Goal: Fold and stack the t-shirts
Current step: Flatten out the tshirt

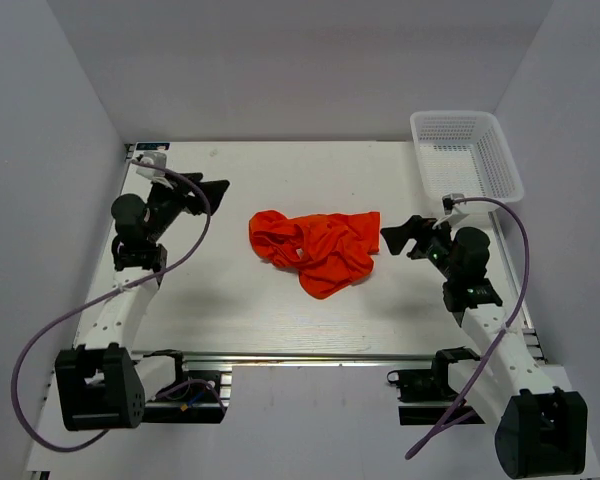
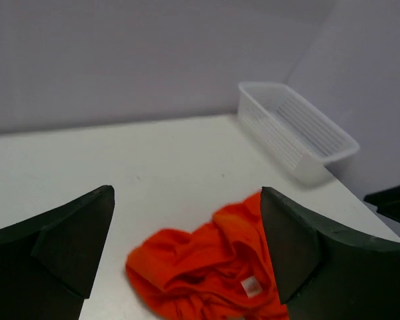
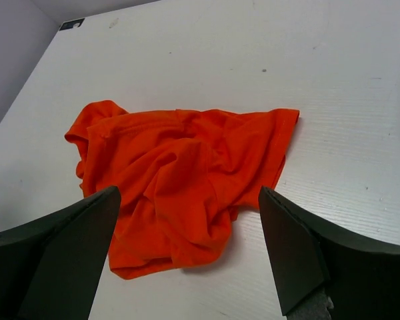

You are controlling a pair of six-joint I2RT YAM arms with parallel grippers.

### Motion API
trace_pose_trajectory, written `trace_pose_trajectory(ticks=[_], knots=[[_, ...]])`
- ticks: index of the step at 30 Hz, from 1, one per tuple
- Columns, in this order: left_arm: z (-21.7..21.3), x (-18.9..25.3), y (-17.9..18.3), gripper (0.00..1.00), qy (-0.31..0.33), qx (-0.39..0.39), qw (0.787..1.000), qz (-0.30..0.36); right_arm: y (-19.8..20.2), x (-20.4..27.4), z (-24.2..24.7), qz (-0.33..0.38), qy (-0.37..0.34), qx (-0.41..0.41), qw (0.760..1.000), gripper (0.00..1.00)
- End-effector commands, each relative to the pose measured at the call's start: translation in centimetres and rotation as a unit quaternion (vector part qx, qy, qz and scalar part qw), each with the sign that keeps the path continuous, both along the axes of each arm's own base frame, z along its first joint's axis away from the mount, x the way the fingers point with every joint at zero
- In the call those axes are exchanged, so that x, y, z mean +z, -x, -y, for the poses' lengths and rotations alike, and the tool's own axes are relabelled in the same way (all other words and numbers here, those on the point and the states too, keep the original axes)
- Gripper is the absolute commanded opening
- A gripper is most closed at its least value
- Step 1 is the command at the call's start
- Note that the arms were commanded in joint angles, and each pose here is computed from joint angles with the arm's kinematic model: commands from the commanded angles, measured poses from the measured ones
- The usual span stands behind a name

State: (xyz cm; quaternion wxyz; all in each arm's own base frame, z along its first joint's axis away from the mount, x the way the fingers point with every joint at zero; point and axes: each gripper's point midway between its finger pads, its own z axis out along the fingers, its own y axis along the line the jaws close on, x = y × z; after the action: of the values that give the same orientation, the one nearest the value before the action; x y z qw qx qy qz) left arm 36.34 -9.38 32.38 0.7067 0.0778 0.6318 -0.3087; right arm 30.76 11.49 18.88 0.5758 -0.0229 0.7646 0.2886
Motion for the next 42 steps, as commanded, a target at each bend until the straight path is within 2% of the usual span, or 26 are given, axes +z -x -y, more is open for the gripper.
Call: trace_pose_trajectory(ticks=[1,2,3,4,6,7,9,10,11,13,14,16,17,19,23,25,26,27,29,30,31,32,35,36,42], knots=[[2.9,-5.0,0.2,1.0,0.025,-0.095,0.986,-0.133,0.1,1.5,0.2,0.004,-0.014,-0.013,1.0,0.9],[3.7,-6.4,0.0,1.0,0.023,-0.127,0.98,-0.151,0.0,1.9,0.2,0.014,-0.013,-0.011,1.0,0.9],[4.7,-5.0,-0.1,1.0,0.016,-0.162,0.981,-0.104,0.0,1.6,0.1,0.012,-0.01,-0.008,1.0,0.9],[5.4,-5.4,0.4,0.96,0.019,-0.196,0.975,-0.106,0.0,1.4,0.0,0.018,-0.001,0.0,1.0,0.9],[6.4,-7.0,-0.9,0.92,0.023,-0.206,0.97,-0.13,-0.1,0.8,-0.7,0.007,0.003,0.024,1.0,0.9],[6.8,-8.6,-1.3,0.92,0.019,-0.202,0.965,-0.165,0.0,0.1,-1.2,-0.005,0.005,0.041,0.999,0.9],[9.4,-9.1,-1.6,0.92,-0.022,-0.225,0.96,-0.163,-0.2,0.6,-1.9,-0.008,0.014,0.062,0.998,0.9],[10.2,-10.9,-1.8,0.92,-0.032,-0.217,0.956,-0.197,-0.7,-0.9,-2.3,-0.04,0.015,0.069,0.997,0.9],[11.1,-11.5,-2.0,0.92,-0.045,-0.212,0.954,-0.205,-1.6,0.4,-2.5,-0.026,0.022,0.074,0.997,0.9],[13.1,-11.9,-2.7,0.92,-0.084,-0.194,0.956,-0.203,-2.1,-2.0,-3.1,-0.075,0.032,0.078,0.994,0.9],[13.4,-14.2,-2.7,0.91,-0.097,-0.182,0.947,-0.246,-2.8,-1.2,-3.4,-0.069,0.033,0.077,0.994,0.9],[14.3,-15.3,-4.0,0.91,-0.125,-0.15,0.945,-0.262,-3.7,-2.6,-4.2,-0.093,0.043,0.075,0.992,0.9],[14.8,-16.6,-3.7,0.87,-0.137,-0.152,0.936,-0.285,-4.2,-2.1,-4.5,-0.09,0.045,0.075,0.992,0.9],[17.1,-18.7,-3.6,0.87,-0.149,-0.175,0.923,-0.309,-4.8,-4.0,-5.7,-0.121,0.057,0.086,0.987,0.9],[19.5,-21.4,-3.4,0.77,-0.181,-0.178,0.905,-0.341,-5.9,-6.5,-7.0,-0.161,0.071,0.086,0.981,0.9],[19.4,-22.6,-3.5,0.68,-0.196,-0.167,0.9,-0.352,-6.4,-6.0,-8.1,-0.155,0.07,0.094,0.981,0.9],[20.0,-22.7,-3.8,0.63,-0.201,-0.165,0.899,-0.352,-6.6,-7.5,-8.4,-0.172,0.073,0.096,0.978,0.9],[20.0,-22.8,-3.6,0.51,-0.208,-0.16,0.896,-0.359,-7.0,-6.8,-9.2,-0.167,0.07,0.101,0.978,0.9],[20.3,-22.5,-3.5,0.36,-0.211,-0.159,0.896,-0.357,-7.4,-8.4,-9.9,-0.188,0.078,0.107,0.973,0.9],[20.3,-22.5,-3.5,0.13,-0.211,-0.159,0.896,-0.357,-7.2,-9.6,-10.1,-0.207,0.082,0.108,0.969,0.86],[20.4,-21.7,-3.5,0.0,-0.205,-0.158,0.899,-0.353,-7.8,-8.9,-10.5,-0.2,0.081,0.108,0.971,0.76],[20.5,-21.7,-3.0,0.0,-0.205,-0.156,0.899,-0.355,-7.8,-9.2,-10.9,-0.203,0.081,0.111,0.97,0.48],[19.9,-19.3,-2.6,0.0,-0.199,-0.15,0.909,-0.334,-7.9,-9.5,-11.4,-0.205,0.077,0.109,0.97,0.07],[19.9,-18.5,-2.5,0.0,-0.196,-0.15,0.913,-0.326,-7.9,-8.9,-11.6,-0.197,0.075,0.113,0.971,0.0],[19.4,-13.8,-1.9,0.0,-0.185,-0.146,0.929,-0.284,-7.2,-6.3,-11.3,-0.166,0.072,0.104,0.978,0.0]])
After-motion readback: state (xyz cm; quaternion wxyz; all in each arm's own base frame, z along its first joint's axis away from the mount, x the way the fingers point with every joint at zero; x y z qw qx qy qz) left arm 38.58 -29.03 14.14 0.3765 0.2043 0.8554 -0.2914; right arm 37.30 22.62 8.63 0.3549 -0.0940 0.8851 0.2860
